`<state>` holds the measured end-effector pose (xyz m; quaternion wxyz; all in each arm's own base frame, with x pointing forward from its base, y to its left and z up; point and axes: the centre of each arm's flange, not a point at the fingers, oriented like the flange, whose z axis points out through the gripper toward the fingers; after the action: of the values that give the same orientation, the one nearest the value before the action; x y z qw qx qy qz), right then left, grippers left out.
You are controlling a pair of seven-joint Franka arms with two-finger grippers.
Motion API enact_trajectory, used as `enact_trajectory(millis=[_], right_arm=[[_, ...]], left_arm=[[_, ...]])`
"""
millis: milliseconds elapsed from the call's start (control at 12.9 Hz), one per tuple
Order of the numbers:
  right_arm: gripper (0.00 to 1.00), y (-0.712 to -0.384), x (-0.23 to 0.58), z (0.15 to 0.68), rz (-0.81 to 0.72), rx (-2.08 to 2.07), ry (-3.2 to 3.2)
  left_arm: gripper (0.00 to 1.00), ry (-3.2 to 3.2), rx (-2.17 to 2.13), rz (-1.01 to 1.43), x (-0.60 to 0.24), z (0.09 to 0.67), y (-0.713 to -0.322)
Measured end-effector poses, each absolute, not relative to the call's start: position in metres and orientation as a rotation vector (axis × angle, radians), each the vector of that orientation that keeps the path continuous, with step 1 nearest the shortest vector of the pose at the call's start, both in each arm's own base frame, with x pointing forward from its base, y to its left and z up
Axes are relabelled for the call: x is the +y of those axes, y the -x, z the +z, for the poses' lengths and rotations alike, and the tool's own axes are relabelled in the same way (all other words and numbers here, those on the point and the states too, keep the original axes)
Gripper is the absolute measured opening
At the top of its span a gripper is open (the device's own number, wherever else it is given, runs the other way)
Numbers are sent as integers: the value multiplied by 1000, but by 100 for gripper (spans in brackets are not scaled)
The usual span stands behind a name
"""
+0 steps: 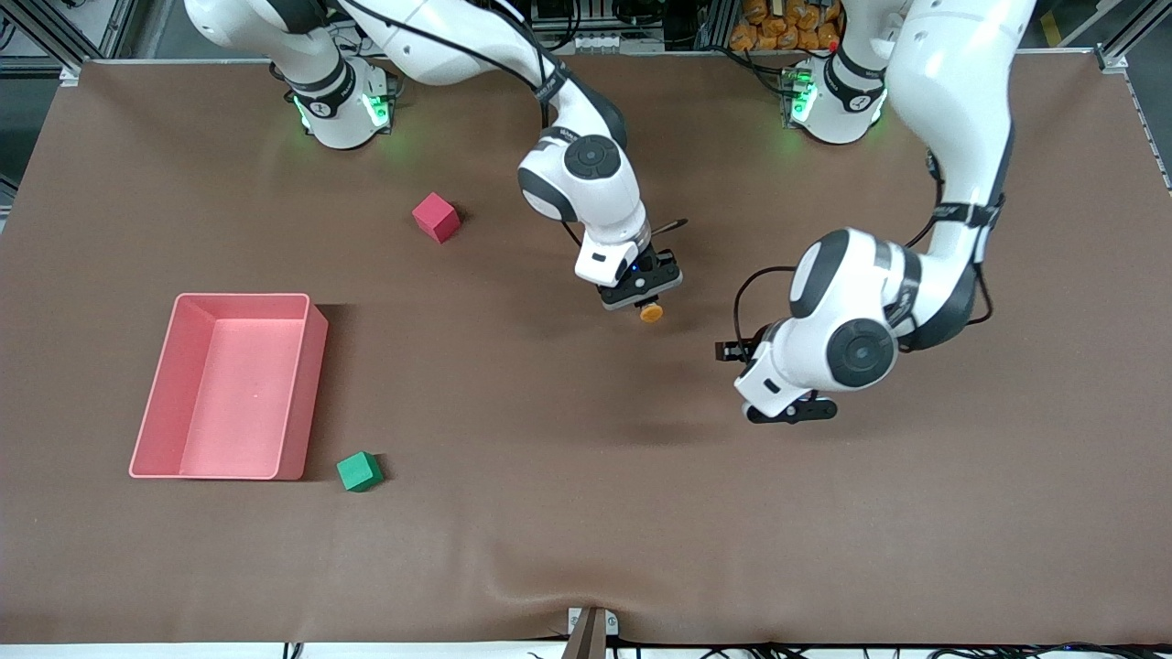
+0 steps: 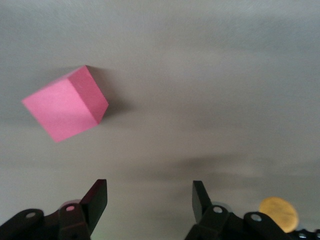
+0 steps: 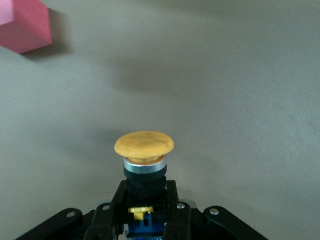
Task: Place and upright button with both arms
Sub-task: 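Pass the button from the right gripper to the left gripper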
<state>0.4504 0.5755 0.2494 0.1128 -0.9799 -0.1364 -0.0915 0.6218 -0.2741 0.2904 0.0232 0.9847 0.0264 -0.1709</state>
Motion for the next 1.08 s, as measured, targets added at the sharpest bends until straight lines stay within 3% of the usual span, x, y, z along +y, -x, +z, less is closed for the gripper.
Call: enact_trajectory(millis=[386, 618, 850, 927, 1081], right_arm=[[34, -486, 553, 248, -336, -377, 2908], [61, -488, 552, 249, -356, -396, 2913], [95, -493, 548, 251, -363, -384, 2919], [100, -498, 544, 253, -365, -372, 2923], [100, -519, 524, 267, -360, -317, 2951]], left_arm=[[77, -3052, 93, -578, -273, 265, -621], [77, -3052, 110, -581, -269, 265, -622], [77, -3054, 171, -586, -262, 264, -624], [77, -3056, 208, -594, -265, 262, -623], [75, -3037, 287, -626, -282, 253, -615]])
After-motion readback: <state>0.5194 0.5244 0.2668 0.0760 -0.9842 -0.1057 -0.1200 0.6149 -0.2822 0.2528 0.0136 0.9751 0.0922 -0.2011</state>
